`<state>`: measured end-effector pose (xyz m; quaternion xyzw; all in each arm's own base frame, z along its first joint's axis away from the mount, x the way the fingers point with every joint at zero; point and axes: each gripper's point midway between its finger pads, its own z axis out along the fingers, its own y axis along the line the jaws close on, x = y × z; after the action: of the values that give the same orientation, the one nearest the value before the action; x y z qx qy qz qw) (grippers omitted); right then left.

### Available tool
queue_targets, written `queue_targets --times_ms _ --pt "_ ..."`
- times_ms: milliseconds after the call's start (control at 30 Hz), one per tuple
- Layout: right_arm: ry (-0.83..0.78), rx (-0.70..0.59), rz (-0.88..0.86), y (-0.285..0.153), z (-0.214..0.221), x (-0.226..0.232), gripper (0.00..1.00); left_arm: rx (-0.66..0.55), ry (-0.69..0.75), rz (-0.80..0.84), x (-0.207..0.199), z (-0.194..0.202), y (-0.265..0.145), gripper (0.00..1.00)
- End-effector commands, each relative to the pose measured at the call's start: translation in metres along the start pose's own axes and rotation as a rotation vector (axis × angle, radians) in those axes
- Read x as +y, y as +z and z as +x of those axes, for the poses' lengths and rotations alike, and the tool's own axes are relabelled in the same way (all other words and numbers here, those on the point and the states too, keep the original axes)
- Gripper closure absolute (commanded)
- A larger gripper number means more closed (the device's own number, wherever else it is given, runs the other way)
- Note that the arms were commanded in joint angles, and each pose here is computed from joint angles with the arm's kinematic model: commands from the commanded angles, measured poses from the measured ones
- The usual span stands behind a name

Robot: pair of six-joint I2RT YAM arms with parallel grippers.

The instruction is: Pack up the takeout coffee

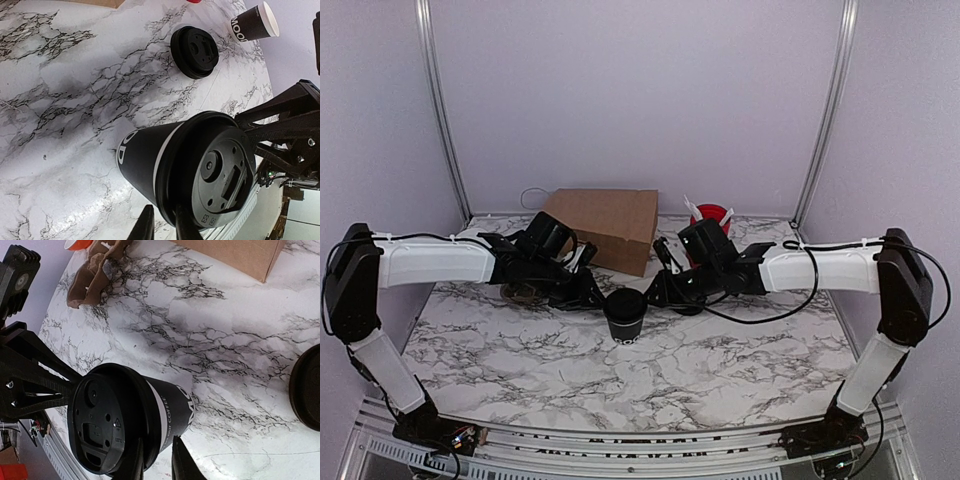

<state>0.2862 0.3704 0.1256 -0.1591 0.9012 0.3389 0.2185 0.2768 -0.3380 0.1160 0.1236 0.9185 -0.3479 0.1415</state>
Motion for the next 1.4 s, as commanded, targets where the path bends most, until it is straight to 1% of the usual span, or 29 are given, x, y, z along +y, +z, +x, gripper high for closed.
queue_targets --times_ms 0,500,700,833,1167,1367 --pt "-0.002 0.207 0.089 0.027 0.073 -0.030 0.82 0.120 -0.035 -0.151 0.046 0.038 0.024 0.86" --pt "0.024 0.299 0.146 0.038 0.129 -0.054 0.82 0.137 -0.044 -0.197 0.062 0.048 0.028 0.87" --pt "0.044 0.302 0.172 0.035 0.137 -0.062 0.82 0.142 -0.048 -0.202 0.065 0.051 0.031 0.87" --pt "0.031 0.264 0.170 0.033 0.120 -0.052 0.82 0.135 -0.040 -0.195 0.062 0.048 0.030 0.87" --pt "0.004 0.079 0.130 0.016 0.043 -0.006 0.79 0.063 0.035 -0.159 0.033 0.012 0.016 0.86" --pt "0.000 0.005 0.100 0.007 0.018 0.011 0.78 0.055 0.064 -0.149 0.025 0.000 0.018 0.86"
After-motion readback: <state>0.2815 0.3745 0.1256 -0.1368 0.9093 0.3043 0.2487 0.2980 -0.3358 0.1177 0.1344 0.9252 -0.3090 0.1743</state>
